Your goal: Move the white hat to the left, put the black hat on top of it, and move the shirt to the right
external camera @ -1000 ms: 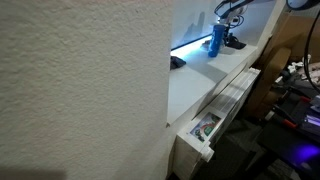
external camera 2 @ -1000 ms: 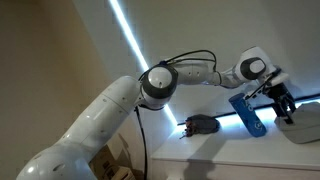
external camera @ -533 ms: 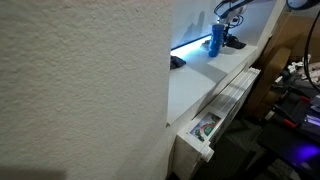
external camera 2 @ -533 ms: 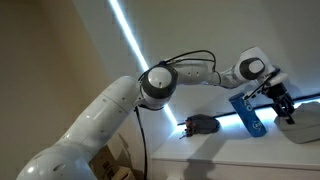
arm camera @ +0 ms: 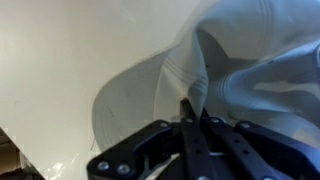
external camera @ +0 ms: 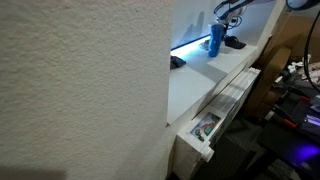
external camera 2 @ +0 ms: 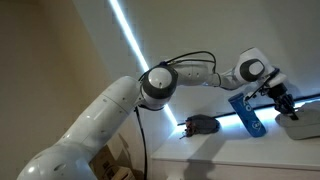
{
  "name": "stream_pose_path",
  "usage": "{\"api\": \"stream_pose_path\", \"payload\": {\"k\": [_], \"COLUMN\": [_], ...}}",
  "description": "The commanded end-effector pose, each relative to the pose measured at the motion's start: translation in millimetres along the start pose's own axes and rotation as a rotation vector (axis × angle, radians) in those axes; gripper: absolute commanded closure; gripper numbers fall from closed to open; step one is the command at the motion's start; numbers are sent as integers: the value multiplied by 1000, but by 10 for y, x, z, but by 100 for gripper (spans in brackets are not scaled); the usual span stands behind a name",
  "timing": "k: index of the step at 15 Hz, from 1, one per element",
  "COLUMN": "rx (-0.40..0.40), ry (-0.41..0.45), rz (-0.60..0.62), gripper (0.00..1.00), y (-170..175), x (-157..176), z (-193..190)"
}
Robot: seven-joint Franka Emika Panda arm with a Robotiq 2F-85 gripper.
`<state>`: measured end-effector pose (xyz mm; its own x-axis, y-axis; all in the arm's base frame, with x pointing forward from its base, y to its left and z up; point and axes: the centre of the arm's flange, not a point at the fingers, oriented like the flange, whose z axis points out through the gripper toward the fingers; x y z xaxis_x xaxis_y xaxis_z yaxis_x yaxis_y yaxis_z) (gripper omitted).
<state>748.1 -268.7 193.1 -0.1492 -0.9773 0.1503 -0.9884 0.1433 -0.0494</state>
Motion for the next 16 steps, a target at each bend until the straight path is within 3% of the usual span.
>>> {"api": "stream_pose_path", "payload": {"k": [1, 3, 5, 7, 11, 14, 16], "rx": [132, 219, 292, 352, 401, 421, 455], "ry": [80, 124, 164, 233, 310, 311, 306], "rz": [113, 186, 254, 310, 394, 394, 380], "gripper": [100, 99, 99, 99, 99, 99, 99], "y": [98, 52, -50, -64, 193, 364, 401], "x": [-238, -377, 375, 674, 1659, 2108, 2208], "z": [161, 283, -503, -728, -1447, -1873, -2065]}}
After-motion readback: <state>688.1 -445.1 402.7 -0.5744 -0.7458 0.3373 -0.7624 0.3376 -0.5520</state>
